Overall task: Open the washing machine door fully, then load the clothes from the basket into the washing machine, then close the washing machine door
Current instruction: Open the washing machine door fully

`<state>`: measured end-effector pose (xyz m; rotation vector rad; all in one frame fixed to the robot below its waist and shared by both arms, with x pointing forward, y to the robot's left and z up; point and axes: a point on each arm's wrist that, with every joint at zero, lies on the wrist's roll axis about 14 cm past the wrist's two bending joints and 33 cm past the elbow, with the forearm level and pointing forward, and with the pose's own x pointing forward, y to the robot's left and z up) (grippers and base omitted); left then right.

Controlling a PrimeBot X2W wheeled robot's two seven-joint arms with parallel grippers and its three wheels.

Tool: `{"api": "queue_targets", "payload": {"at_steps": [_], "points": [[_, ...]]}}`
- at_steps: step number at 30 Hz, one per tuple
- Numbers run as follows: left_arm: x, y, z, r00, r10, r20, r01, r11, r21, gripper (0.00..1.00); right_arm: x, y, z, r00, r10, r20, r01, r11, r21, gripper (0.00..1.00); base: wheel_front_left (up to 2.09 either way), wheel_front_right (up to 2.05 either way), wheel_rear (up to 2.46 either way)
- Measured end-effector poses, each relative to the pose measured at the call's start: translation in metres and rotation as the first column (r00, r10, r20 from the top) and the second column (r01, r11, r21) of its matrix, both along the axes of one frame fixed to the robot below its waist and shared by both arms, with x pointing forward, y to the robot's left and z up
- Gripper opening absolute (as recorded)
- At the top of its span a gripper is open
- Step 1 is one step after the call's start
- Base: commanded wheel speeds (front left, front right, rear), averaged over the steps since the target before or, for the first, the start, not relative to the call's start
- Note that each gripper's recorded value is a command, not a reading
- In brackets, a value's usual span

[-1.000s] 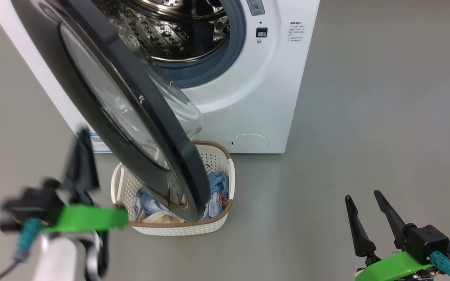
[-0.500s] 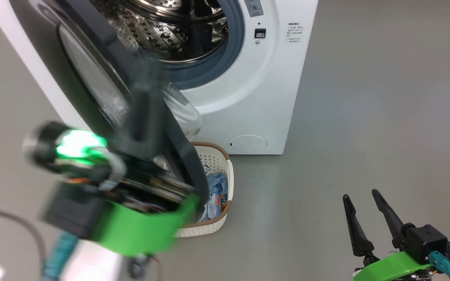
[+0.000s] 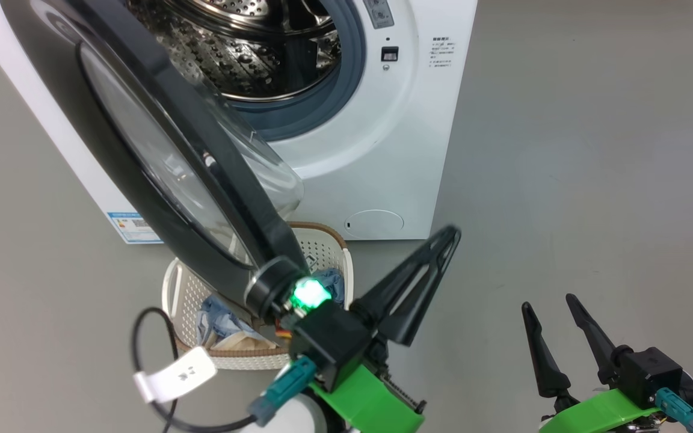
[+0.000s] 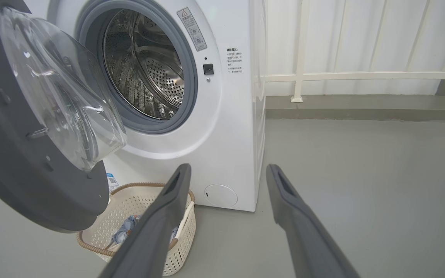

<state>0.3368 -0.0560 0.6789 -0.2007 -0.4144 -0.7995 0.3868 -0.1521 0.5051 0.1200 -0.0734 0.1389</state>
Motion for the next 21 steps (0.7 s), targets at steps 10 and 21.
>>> {"api": "queue_targets", "payload": {"at_steps": [10,21], "points": [[0.034,0.028,-0.073,0.961,0.19,-0.199,-0.166,0.977,0.131,0.0,-0.001,-0.001,0.001,1.0,-0.002,0.004,0.002,1.0,0.0,1.0,0.0,0.0,0.0],[0.063,0.064,-0.112,0.893,0.341,-0.294,-0.299,0.937,0.179,0.0,-0.001,-0.003,-0.001,1.0,-0.007,-0.002,0.007,1.0,-0.005,1.0,0.0,0.0,0.0]]}}
